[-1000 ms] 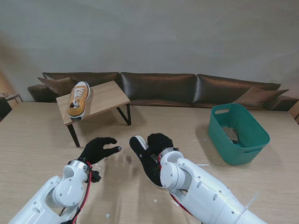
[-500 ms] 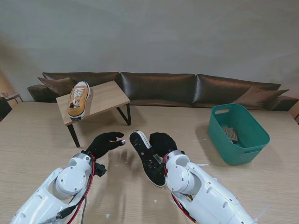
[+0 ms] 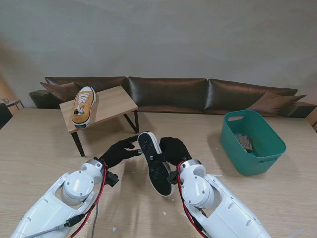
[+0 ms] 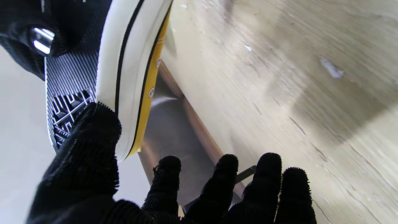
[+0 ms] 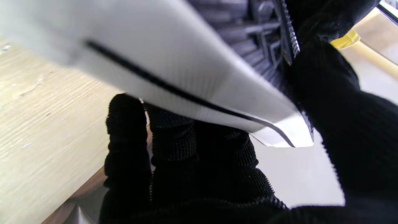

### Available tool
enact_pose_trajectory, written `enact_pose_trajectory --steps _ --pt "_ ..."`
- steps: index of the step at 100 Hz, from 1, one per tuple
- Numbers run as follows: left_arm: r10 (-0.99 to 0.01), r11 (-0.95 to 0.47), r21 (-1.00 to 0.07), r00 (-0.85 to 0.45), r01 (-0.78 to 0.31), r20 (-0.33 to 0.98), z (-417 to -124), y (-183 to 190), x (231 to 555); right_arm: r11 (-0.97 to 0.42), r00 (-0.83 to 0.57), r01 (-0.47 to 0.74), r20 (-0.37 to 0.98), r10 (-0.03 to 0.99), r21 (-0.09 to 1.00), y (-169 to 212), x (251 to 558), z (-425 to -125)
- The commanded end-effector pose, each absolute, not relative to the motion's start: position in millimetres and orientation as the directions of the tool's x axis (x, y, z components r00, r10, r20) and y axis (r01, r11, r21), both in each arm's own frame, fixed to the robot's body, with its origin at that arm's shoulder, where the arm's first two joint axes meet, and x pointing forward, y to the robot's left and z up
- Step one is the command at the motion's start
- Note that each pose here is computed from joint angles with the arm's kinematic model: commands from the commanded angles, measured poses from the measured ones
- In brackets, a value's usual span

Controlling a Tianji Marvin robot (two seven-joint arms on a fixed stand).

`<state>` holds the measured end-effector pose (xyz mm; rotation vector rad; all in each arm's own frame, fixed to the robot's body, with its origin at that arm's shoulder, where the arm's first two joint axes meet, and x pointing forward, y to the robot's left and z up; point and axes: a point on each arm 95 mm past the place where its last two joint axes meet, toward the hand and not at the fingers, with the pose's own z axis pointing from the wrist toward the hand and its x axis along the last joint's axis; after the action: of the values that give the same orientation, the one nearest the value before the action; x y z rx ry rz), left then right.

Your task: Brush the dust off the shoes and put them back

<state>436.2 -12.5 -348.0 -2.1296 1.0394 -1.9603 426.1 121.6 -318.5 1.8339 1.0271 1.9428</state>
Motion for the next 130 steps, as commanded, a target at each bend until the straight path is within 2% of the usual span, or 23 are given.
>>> enact_pose_trajectory --steps 1,9,26,35,92,130 --pt "-0.490 -0.761 -0.460 -0.060 -0.457 0.870 -343 -20 438 -0.722 -0.188 0.283 0.775 0.604 0.632 128 423 -311" --pt "-0.452 -0.775 -0.427 -0.064 -0.466 0.890 -340 -23 439 -0.738 -0.190 0.284 0.791 0.582 0.612 129 421 -312" --pt "-0.303 -0.822 -0.273 -0.021 -0.499 0.953 -339 -30 437 -0.768 -0.211 0.278 0.816 0.538 0.578 127 419 -315" --pt "-0.258 -0.831 -0.227 -0.009 -0.508 0.966 -339 -32 434 -0.772 -0.209 0.280 0.821 0.531 0.571 126 418 -315" --pt "-0.145 -0.827 -0.141 -0.037 -0.544 0.989 -334 -48 433 -0.824 -0.147 0.318 0.883 0.446 0.469 130 418 -325" --pt "-0.170 -0.837 -0.195 -0.096 -0.512 0.981 -329 -69 437 -0.822 -0.105 0.301 0.873 0.476 0.484 125 421 -329"
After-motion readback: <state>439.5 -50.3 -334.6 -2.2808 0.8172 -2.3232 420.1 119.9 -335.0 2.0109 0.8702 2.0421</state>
